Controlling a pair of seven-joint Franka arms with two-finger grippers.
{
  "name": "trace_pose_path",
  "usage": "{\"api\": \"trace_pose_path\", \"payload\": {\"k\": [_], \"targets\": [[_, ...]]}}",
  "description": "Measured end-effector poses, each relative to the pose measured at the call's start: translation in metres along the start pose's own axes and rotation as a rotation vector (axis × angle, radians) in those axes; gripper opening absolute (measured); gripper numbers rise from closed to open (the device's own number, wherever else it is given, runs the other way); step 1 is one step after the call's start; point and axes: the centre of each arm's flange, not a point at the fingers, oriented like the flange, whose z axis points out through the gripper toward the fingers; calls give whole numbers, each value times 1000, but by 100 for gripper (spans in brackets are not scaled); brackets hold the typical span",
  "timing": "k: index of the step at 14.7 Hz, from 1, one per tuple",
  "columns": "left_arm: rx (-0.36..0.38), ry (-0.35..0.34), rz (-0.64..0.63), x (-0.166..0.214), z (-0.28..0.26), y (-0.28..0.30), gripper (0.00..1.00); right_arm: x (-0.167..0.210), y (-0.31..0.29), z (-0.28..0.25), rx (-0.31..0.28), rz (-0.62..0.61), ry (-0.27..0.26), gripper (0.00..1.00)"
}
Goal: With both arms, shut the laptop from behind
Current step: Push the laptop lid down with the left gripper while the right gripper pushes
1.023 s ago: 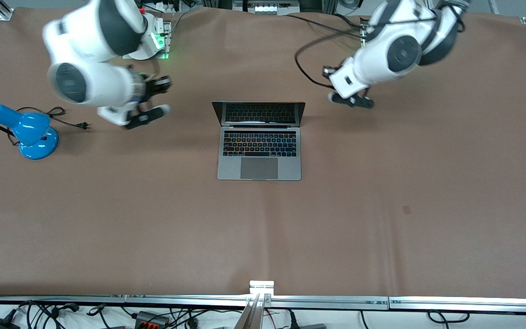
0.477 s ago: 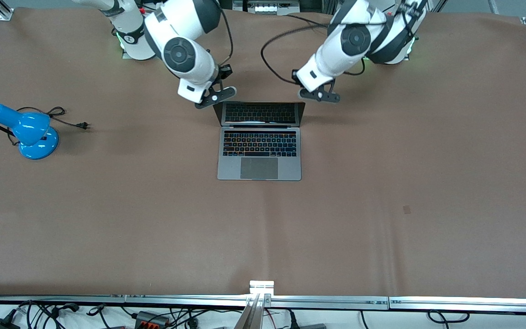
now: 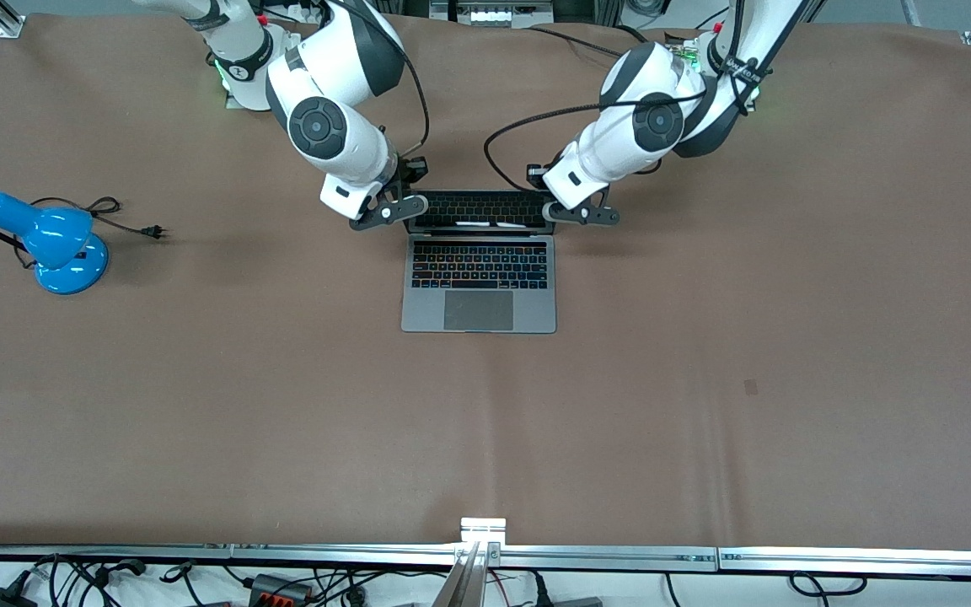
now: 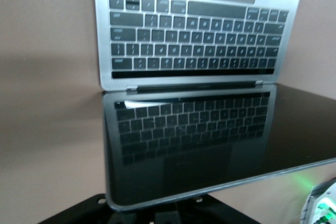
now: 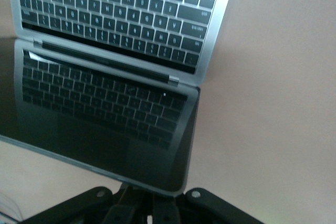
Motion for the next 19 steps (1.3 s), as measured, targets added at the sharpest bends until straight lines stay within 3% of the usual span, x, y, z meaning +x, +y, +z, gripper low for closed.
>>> {"api": "trace_pose_path", "payload": {"k": [4, 10, 19], "targets": [[-28, 43, -27, 32, -5, -9, 1, 11, 0, -13, 27, 33, 88, 1], [-23, 65, -62, 98, 0, -22, 1, 47, 23, -32, 52, 88, 149, 1], [19, 52, -48, 136, 33, -34, 1, 145, 26, 46, 16, 124, 115, 1]]}}
